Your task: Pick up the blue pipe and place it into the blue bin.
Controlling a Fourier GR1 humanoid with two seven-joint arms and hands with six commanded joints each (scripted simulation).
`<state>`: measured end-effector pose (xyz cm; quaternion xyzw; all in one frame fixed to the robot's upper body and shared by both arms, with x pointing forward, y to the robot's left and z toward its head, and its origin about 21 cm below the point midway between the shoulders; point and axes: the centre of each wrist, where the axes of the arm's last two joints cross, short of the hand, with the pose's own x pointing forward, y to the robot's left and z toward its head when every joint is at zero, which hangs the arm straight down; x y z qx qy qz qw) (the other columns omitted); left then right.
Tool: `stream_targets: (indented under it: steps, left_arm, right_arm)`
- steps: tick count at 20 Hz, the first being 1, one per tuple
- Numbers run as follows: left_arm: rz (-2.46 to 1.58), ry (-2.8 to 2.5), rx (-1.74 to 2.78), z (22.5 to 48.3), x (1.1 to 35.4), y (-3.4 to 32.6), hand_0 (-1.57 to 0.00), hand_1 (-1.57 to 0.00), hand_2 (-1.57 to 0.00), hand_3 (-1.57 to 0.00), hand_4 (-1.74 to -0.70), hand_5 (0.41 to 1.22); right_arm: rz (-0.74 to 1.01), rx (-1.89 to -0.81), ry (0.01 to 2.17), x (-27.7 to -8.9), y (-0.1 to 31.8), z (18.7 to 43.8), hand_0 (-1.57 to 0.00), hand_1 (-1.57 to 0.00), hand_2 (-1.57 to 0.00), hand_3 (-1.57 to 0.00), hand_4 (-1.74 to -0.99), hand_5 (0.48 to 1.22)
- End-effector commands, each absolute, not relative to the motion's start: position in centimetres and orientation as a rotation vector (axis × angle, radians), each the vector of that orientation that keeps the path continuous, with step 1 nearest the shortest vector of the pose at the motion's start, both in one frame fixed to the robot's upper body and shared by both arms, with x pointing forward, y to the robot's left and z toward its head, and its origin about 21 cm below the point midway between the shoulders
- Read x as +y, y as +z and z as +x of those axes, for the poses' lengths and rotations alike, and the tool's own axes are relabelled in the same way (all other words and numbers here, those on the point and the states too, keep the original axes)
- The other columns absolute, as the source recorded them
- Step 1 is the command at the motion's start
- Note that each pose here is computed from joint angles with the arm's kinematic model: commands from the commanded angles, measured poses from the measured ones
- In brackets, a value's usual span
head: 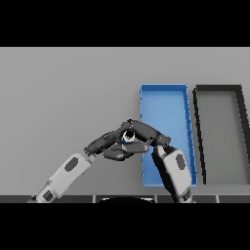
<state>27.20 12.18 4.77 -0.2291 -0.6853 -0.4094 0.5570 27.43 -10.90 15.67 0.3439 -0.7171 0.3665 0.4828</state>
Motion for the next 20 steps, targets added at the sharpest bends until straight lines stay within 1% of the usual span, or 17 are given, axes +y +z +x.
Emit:
stream_targets:
  steps: [1,3,4,6,8,10,11,13,16,18,20]
  left_arm:
    - [-0.524,-0.953,-1.581,27.2,12.4,4.6,-0.03,-0.03,-0.03,-0.01,-0.85,0.623]
    - [-0.507,-0.935,-1.546,26.7,12.3,4.8,-0.02,-0.02,-0.02,-0.01,-0.87,0.612]
    - [-0.498,-0.935,-1.532,26.9,12.6,4.7,-0.02,-0.01,-0.01,-0.01,-0.88,0.605]
    - [-0.486,-0.943,-1.54,26.9,12.4,4.6,-0.01,-0.01,-0.01,0.0,-0.88,0.572]
    - [-0.489,-0.95,-1.532,26.7,12.7,4.4,-0.01,0.0,-0.01,0.0,-0.87,0.543]
    - [-0.497,-0.949,-1.532,26.3,12.3,4.3,0.0,0.0,0.0,0.0,-0.87,0.529]
    - [-0.491,-0.95,-1.531,26.4,12.5,4.2,0.0,0.0,0.0,0.0,-0.87,0.523]
    - [-0.485,-0.942,-1.528,26.7,12.6,4.6,0.0,0.0,0.0,0.0,-0.87,0.509]
    - [-0.487,-0.949,-1.525,26.3,12.4,4.5,0.0,0.0,0.0,0.0,-0.86,0.493]
    - [-0.493,-0.951,-1.539,26.6,12.7,4.7,0.0,0.0,0.0,0.0,-0.87,0.485]
    - [-0.497,-0.948,-1.532,26.3,12.8,4.5,0.0,0.0,0.0,0.0,-0.86,0.483]
  right_arm:
    - [0.837,-1.748,0.878,-11.0,15.7,27.7,-1.57,-1.57,-1.57,-1.57,-1.488,1.22]
    - [0.848,-1.748,0.854,-11.0,15.9,27.8,-1.57,-1.57,-1.57,-1.57,-1.491,1.22]
    - [0.892,-1.732,0.83,-11.2,16.2,27.7,-1.57,-1.57,-1.57,-1.57,-1.492,1.22]
    - [0.998,-1.675,0.742,-11.3,16.7,28.2,-1.57,-1.57,-1.57,-1.57,-1.492,1.221]
    - [1.083,-1.634,0.684,-11.4,17.9,28.3,-1.57,-1.57,-1.57,-1.57,-1.493,1.221]
    - [1.12,-1.606,0.646,-12.0,19.2,28.7,-1.57,-1.57,-1.57,-1.57,-1.494,1.221]
    - [1.118,-1.619,0.64,-12.0,20.0,28.9,-1.57,-1.57,-1.57,-1.57,-1.493,1.221]
    - [1.095,-1.63,0.626,-12.9,22.1,29.4,-1.57,-1.57,-1.57,-1.57,-1.492,1.221]
    - [1.061,-1.761,0.658,-13.7,25.8,30.1,-1.57,-1.57,-1.57,-1.57,-1.494,1.221]
    - [1.024,-1.829,0.62,-15.1,27.9,31.9,-1.57,-1.57,-1.57,-1.57,-1.496,1.221]
    - [0.956,-1.866,0.524,-16.2,28.9,33.2,-1.57,-1.57,-1.57,-1.57,-1.496,1.221]
